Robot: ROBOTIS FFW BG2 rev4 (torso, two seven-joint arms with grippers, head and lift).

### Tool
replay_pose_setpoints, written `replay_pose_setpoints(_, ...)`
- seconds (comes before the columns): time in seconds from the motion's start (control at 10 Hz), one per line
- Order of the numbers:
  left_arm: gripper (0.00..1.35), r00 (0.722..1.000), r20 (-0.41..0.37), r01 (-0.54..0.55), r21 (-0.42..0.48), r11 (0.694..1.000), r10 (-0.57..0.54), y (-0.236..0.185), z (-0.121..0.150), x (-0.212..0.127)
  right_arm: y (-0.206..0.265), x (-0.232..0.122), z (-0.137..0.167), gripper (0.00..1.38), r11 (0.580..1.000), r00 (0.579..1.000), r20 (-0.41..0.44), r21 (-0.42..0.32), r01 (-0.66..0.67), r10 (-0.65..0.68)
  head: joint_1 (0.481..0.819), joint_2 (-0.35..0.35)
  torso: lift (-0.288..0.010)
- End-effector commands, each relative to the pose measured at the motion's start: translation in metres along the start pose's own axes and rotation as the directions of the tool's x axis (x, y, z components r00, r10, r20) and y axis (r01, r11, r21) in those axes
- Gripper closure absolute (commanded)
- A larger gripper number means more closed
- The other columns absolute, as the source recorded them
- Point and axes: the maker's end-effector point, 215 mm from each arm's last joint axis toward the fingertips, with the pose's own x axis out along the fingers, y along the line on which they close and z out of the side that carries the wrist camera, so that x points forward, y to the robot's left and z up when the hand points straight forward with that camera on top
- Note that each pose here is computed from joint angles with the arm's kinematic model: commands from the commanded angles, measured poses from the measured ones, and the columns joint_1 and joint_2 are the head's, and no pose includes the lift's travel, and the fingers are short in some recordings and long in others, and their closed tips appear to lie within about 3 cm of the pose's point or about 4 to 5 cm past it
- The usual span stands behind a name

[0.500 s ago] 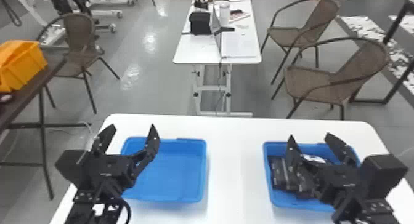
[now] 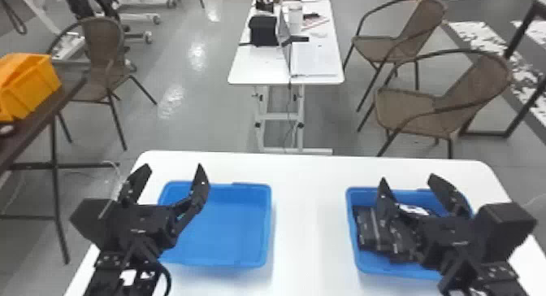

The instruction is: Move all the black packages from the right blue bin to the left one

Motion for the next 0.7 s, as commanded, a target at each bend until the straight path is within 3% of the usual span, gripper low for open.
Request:
replay_pose_setpoints(0.0,0.10,1.000,0.001,0.000,0.002,1.000,0.000,0.000,0.000,0.000,-0.001,0.000,-0.001,0.25,1.000,1.000,-0.002,-0.008,0.002,-0.002,0.695,0.063,0.000)
replay_pose_setpoints(0.4,0.10,1.000,0.001,-0.001,0.000,1.000,0.001,0.001,0.000,-0.002,-0.069,-0.004,-0.068,0.25,0.994,0.989,-0.107,0.031,0.105,-0.101,0.695,0.025,0.000)
replay_pose_setpoints(0.6,0.10,1.000,0.000,0.003,0.000,1.000,-0.003,0.001,-0.001,-0.002,-0.100,0.004,-0.114,0.25,0.994,0.977,-0.198,0.057,0.093,-0.080,0.695,-0.017,0.000)
